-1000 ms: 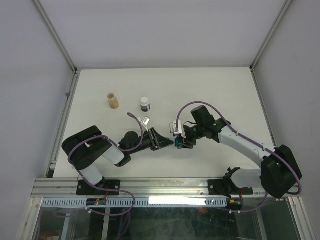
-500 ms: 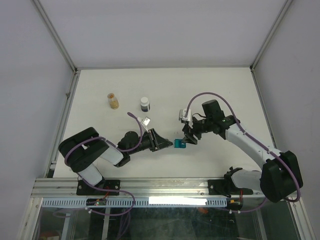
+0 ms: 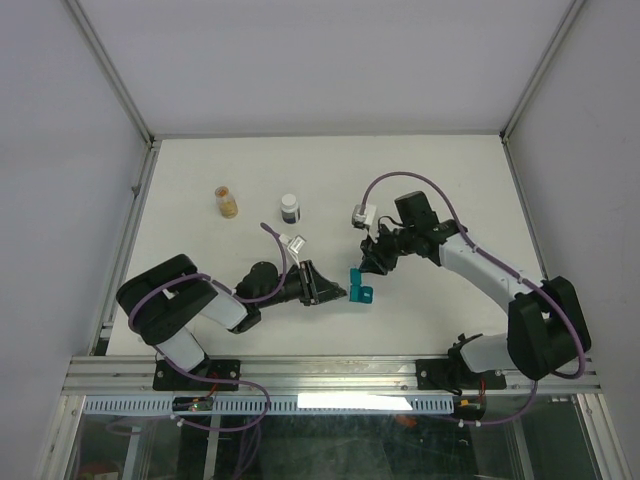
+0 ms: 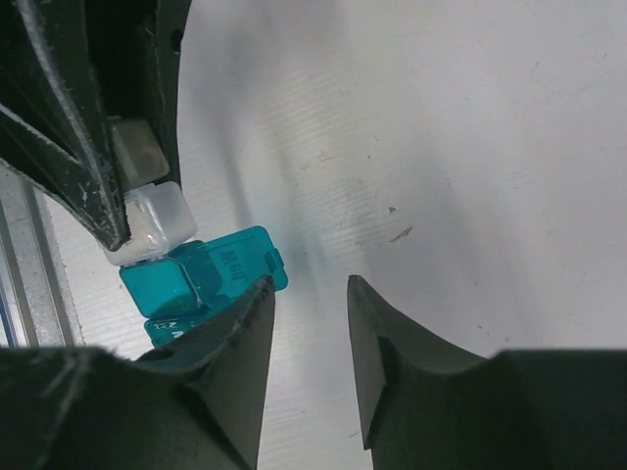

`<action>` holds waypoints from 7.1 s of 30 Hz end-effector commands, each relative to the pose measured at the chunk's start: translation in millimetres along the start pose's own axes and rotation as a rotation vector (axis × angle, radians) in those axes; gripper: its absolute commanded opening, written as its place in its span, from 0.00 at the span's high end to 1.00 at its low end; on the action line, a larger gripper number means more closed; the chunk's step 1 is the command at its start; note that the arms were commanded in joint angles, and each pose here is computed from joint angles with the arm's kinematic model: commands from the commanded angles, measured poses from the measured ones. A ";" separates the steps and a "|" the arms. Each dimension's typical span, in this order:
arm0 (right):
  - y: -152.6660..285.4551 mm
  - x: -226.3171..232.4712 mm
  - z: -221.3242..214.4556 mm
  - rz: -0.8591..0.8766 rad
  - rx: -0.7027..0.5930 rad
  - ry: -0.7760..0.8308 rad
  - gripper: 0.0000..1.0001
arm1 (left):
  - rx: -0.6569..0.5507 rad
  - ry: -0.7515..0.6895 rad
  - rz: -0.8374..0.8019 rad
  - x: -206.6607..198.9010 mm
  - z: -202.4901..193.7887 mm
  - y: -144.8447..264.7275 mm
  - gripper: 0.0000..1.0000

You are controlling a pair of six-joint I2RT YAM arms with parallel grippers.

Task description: Sort the pills into containers

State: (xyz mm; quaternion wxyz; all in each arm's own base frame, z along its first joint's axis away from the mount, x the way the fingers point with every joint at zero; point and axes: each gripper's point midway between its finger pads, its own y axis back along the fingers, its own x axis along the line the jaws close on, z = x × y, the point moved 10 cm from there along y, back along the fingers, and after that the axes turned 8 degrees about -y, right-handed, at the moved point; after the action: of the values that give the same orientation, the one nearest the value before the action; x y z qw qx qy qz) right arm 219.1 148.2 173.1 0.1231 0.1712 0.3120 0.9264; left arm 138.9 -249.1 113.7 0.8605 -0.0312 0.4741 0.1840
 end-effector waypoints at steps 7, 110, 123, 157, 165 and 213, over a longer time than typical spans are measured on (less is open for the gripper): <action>3.4 3.0 16.7 0.040 0.016 -0.025 0.65 | -0.025 -0.234 -0.106 -17.1 11.5 -1.6 1.00; 57.9 -30.0 -9.0 -0.044 -0.197 -0.054 0.33 | -0.297 -0.432 0.439 1.5 98.8 54.6 0.33; -8.0 -77.5 -11.9 -0.285 0.009 -0.429 0.88 | -0.280 -0.251 0.546 21.3 70.3 70.1 0.75; 53.2 -71.3 3.0 -0.286 -0.155 -0.426 0.90 | -0.062 -0.407 0.688 54.6 85.5 -46.8 0.81; 107.4 -26.4 47.4 -0.288 -0.343 -0.064 0.67 | -0.326 -0.621 0.697 -1.8 135.1 6.6 0.37; 86.5 -6.3 36.9 0.055 -0.409 -0.084 0.02 | -0.344 -0.360 1.269 155.6 276.9 104.3 0.74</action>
State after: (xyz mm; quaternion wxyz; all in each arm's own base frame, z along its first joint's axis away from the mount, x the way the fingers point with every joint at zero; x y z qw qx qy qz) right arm 228.3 97.6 247.4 0.1565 0.2105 0.1171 0.9579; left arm 396.2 -44.7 122.5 0.6151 0.1814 0.2359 0.7301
